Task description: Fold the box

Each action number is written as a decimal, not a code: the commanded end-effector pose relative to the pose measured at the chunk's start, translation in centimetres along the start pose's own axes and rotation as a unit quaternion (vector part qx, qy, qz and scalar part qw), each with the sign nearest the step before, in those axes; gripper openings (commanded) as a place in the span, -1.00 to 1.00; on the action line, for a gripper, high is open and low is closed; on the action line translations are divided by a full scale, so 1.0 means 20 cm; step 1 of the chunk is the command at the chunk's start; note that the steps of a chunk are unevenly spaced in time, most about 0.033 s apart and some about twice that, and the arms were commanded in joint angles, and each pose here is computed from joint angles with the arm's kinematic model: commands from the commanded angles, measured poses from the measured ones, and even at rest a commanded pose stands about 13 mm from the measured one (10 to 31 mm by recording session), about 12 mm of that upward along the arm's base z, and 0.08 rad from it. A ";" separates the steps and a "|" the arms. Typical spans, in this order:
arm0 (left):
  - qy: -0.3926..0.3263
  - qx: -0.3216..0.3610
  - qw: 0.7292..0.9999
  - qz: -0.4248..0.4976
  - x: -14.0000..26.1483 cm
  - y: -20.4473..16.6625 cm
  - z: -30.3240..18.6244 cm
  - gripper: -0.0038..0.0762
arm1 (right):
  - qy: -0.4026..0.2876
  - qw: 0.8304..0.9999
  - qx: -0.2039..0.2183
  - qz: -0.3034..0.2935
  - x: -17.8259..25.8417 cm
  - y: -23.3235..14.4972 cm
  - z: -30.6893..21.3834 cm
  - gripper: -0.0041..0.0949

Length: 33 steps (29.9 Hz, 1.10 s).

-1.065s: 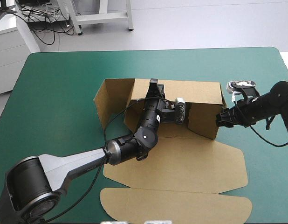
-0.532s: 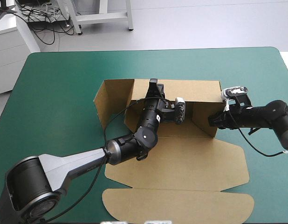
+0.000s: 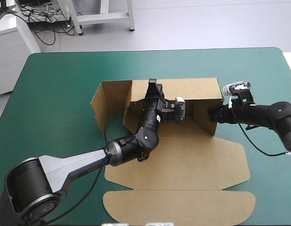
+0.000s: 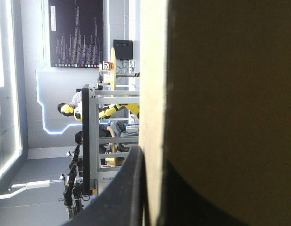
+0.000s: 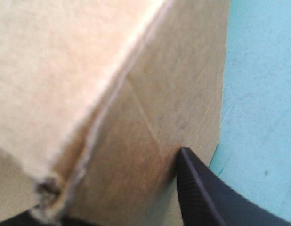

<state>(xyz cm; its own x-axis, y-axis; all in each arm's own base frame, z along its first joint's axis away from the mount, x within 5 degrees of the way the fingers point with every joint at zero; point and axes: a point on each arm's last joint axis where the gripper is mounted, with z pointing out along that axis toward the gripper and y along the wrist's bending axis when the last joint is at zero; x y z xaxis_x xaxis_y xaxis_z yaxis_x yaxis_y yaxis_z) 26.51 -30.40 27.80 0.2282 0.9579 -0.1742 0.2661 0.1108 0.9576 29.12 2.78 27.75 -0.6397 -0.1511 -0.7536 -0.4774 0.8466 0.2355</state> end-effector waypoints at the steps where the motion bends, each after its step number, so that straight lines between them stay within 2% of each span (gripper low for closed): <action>1: -0.018 -0.017 0.999 -0.024 -0.01 0.09 -0.05 -0.93 | -0.064 0.998 0.002 0.001 -0.10 0.03 -0.06 -0.28; 3: -0.018 -0.017 0.999 -0.024 -0.01 0.09 -0.05 -0.93 | -0.067 0.998 0.007 0.001 -0.10 0.02 -0.06 -0.45; 7: -0.019 -0.016 0.999 -0.024 -0.01 0.09 -0.05 -0.93 | -0.075 0.997 0.009 -0.009 -0.11 0.02 -0.06 -0.96; 17: -0.015 -0.034 0.999 -0.011 -0.01 0.11 -0.04 -0.88 | -0.084 0.996 0.032 -0.017 -0.12 0.01 -0.07 -0.91; 22: -0.044 -0.012 0.999 -0.009 -0.03 0.09 -0.04 -0.65 | -0.102 0.992 0.068 -0.028 -0.15 0.03 -0.03 -0.91; 27: -0.079 0.013 0.997 -0.010 -0.06 0.07 -0.05 -0.33 | -0.108 0.989 0.092 -0.034 -0.16 0.07 0.02 -0.91; 33: -0.091 0.015 0.995 -0.029 -0.08 0.09 -0.05 -0.28 | -0.100 0.989 0.101 -0.027 -0.15 0.05 0.06 -0.91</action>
<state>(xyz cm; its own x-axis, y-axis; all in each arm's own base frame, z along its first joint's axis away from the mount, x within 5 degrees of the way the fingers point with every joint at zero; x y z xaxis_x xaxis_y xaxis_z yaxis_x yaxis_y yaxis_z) 26.29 -31.06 27.21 0.2977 0.9268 -0.2290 0.3472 0.1184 0.9303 31.46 4.19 27.41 -0.5181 -0.1670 -0.8389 -0.3657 0.9298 0.0408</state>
